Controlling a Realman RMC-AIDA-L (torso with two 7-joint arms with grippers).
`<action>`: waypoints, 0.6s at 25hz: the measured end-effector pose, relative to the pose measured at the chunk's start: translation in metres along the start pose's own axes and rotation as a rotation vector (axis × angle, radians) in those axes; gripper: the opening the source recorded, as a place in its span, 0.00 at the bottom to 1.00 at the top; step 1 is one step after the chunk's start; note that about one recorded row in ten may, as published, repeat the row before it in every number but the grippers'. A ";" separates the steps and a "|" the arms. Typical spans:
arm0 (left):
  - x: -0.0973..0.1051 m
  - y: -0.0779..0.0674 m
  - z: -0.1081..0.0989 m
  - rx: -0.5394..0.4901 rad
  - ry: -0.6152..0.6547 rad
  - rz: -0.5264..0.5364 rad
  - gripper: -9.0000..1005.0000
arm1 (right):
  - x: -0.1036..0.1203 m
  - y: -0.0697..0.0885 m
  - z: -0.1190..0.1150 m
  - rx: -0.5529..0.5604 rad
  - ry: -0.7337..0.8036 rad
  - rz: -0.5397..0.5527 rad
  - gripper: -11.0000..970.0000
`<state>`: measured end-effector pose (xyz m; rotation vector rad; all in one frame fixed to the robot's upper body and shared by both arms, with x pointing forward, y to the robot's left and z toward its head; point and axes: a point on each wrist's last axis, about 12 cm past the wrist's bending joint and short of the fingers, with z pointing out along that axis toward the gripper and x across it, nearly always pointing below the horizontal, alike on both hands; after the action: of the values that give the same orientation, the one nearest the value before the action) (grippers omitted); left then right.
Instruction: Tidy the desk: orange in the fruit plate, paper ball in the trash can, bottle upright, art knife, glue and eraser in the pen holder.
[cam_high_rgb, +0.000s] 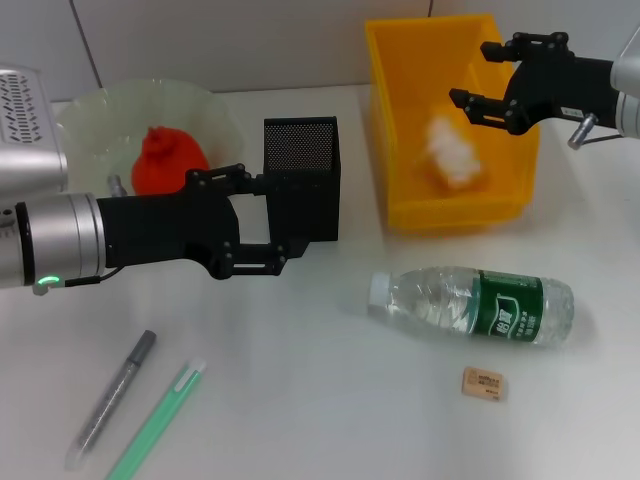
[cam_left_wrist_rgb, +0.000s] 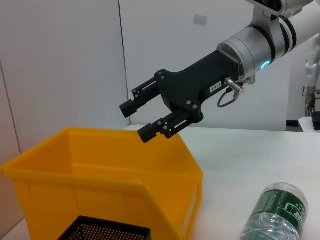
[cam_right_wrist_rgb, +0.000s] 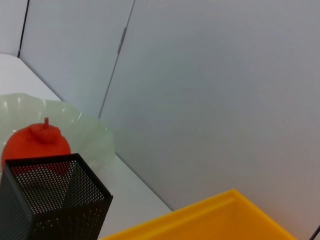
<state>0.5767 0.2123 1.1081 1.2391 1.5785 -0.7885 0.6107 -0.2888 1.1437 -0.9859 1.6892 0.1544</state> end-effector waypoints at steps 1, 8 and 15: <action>0.000 0.000 0.000 0.000 0.000 -0.001 0.83 | 0.000 0.000 0.000 0.001 0.000 0.001 0.54; 0.002 -0.001 -0.001 -0.002 0.001 -0.006 0.83 | 0.001 0.001 -0.007 0.002 0.000 -0.012 0.65; 0.004 -0.001 0.000 -0.005 0.005 -0.004 0.83 | -0.006 0.007 -0.022 -0.029 -0.021 -0.023 0.75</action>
<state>0.5753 0.2136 1.1042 1.2360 1.5862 -0.7839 0.5895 -0.2936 1.1546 -1.0218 1.6598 0.1734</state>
